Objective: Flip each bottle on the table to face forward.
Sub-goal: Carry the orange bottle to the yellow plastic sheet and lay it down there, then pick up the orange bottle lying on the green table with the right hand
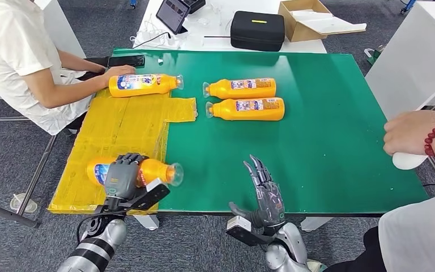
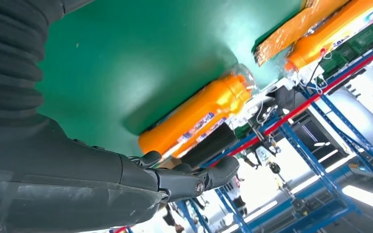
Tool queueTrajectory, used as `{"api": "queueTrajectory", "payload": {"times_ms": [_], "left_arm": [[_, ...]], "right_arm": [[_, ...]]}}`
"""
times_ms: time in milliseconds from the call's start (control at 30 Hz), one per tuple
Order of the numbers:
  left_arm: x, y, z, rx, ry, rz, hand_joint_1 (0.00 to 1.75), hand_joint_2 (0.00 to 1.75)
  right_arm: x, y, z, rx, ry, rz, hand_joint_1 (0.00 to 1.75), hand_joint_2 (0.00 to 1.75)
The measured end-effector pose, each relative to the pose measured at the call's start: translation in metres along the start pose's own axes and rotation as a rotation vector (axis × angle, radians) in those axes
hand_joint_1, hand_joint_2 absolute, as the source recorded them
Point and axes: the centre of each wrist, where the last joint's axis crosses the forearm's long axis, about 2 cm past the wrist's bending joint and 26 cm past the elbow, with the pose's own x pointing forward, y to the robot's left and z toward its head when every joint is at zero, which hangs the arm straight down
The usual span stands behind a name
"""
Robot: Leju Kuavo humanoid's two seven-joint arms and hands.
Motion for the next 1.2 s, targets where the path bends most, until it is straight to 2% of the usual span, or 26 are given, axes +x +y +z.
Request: {"api": "queueTrajectory", "payload": {"times_ms": [33, 100, 133, 167, 233, 267, 400, 700, 1200], "left_arm": [[-0.003, -0.001, 0.0, -0.035, -0.004, -0.001, 1.54, 1.75], [-0.008, -0.001, -0.003, -0.091, -0.011, -0.002, 1.14, 1.75], [-0.01, 0.0, -0.004, -0.119, -0.013, -0.001, 0.8, 1.75], [-0.012, 0.002, -0.006, -0.153, -0.015, 0.002, 0.53, 1.75], [-0.017, 0.006, -0.01, -0.24, -0.017, 0.012, 0.1, 1.75], [-0.02, 0.008, -0.013, -0.283, -0.017, 0.014, 0.02, 1.75], [-0.031, 0.016, -0.016, -0.409, 0.003, -0.001, 0.0, 1.75], [-0.037, 0.028, -0.029, -0.554, 0.086, -0.008, 0.0, 1.75], [-0.041, 0.031, -0.03, -0.589, 0.104, -0.007, 0.0, 1.75]], "right_arm": [[0.0, 0.001, 0.0, 0.004, 0.001, -0.006, 0.0, 1.75], [0.0, 0.004, 0.0, 0.011, 0.004, -0.016, 0.0, 1.75], [0.0, 0.005, 0.0, 0.013, 0.005, -0.022, 0.0, 1.75], [0.0, 0.006, 0.0, 0.016, 0.006, -0.028, 0.0, 1.75], [-0.001, 0.007, 0.0, 0.02, 0.006, -0.044, 0.0, 1.75], [-0.001, 0.008, -0.001, 0.022, 0.004, -0.051, 0.0, 1.75], [0.0, 0.012, -0.004, 0.032, 0.001, -0.072, 0.0, 1.75], [-0.001, 0.018, -0.005, 0.055, 0.009, -0.083, 0.0, 1.75], [-0.003, 0.022, -0.006, 0.078, 0.015, -0.087, 0.0, 1.75]]}}
